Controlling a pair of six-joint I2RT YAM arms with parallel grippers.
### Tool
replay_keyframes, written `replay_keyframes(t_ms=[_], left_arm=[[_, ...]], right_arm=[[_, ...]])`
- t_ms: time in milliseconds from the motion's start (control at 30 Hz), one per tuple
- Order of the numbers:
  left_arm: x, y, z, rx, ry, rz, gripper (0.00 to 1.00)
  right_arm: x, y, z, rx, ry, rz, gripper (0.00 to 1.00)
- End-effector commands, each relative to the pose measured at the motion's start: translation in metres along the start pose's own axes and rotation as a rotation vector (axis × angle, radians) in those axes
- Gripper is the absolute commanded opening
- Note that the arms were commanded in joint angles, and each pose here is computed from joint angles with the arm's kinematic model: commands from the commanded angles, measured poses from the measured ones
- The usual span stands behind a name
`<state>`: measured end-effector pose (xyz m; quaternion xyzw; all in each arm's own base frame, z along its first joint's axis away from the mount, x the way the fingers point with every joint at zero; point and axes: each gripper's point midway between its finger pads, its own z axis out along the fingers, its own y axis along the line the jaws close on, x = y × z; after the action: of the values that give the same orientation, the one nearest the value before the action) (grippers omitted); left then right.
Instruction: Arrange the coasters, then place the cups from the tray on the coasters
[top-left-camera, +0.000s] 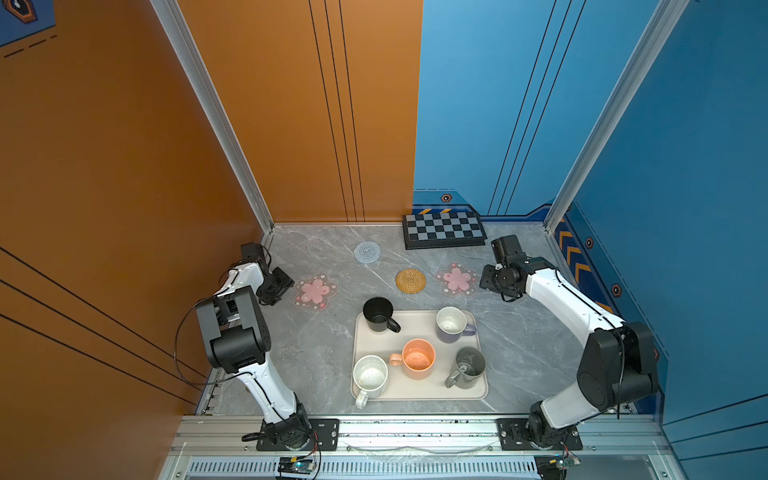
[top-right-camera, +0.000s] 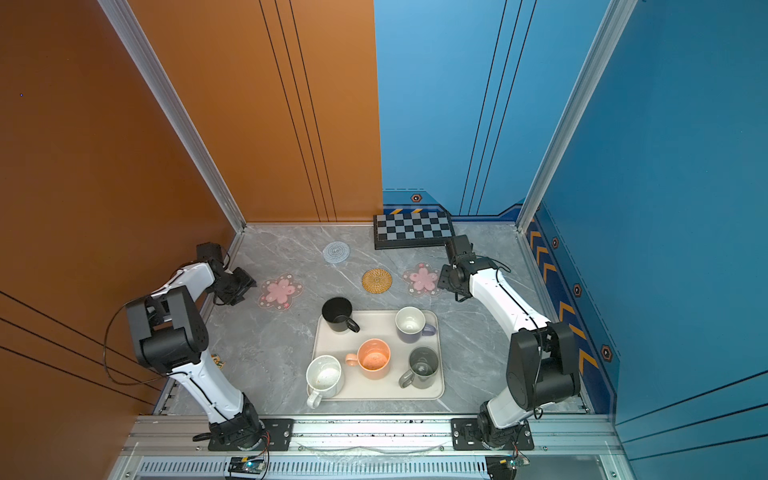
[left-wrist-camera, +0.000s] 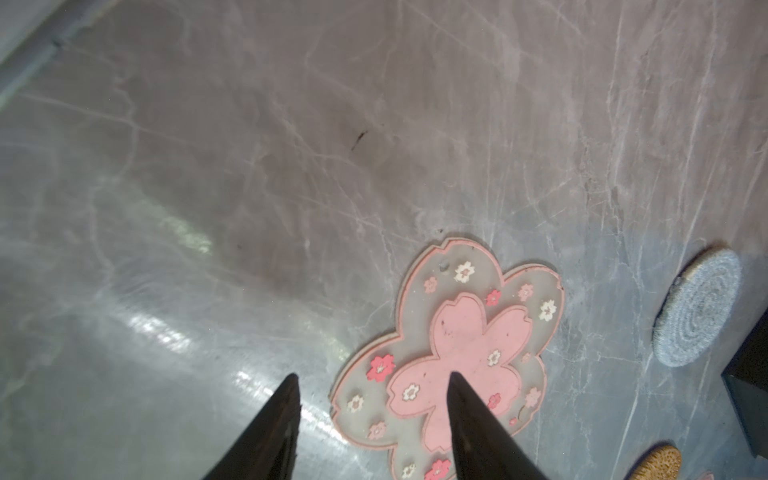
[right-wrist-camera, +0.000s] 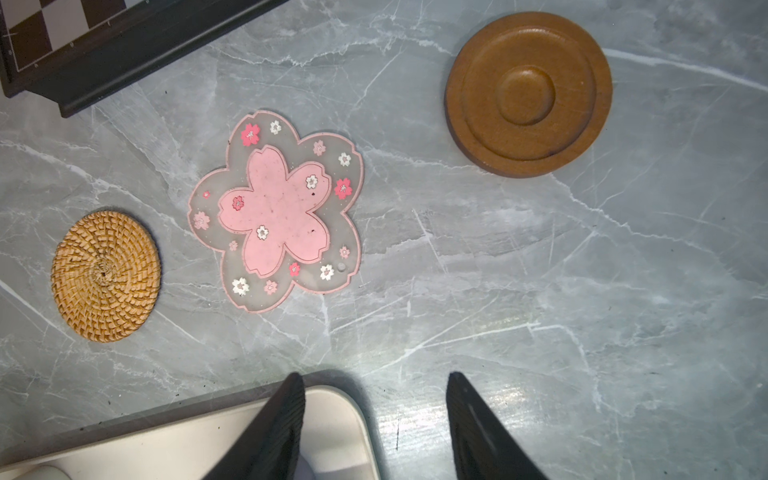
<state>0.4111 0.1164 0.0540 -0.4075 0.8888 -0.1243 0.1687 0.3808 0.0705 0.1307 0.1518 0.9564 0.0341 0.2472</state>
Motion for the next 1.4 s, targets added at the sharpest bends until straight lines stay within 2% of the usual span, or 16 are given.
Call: replay_keyframes(t_ms=[0, 267, 500, 733, 933, 1100, 1367], left_arm=[[0.010, -0.014, 0.015, 0.062, 0.042, 0.059, 0.58], [0.026, -0.031, 0.027, 0.065, 0.079, 0.101, 0.58], [0.042, -0.024, 0.032, 0.044, 0.111, 0.091, 0.58], [0.027, -0.034, 0.008, 0.099, 0.058, 0.103, 0.58], [0.003, -0.022, 0.000, 0.090, 0.010, 0.099, 0.57], [-0.003, -0.012, 0.007, 0.058, 0.017, 0.109, 0.56], [0.012, -0.015, 0.029, 0.047, 0.075, 0.159, 0.56]], right_arm=[[-0.001, -0.002, 0.001, 0.039, 0.008, 0.002, 0.58], [0.001, -0.002, 0.005, 0.045, 0.019, -0.011, 0.58], [0.003, -0.005, 0.006, 0.053, 0.020, -0.017, 0.58], [0.004, -0.006, 0.004, 0.050, 0.018, -0.017, 0.58], [0.005, -0.005, 0.002, 0.044, 0.017, -0.013, 0.58], [0.004, -0.006, 0.000, 0.047, 0.009, -0.012, 0.58], [0.002, -0.003, -0.001, 0.036, 0.009, -0.007, 0.58]])
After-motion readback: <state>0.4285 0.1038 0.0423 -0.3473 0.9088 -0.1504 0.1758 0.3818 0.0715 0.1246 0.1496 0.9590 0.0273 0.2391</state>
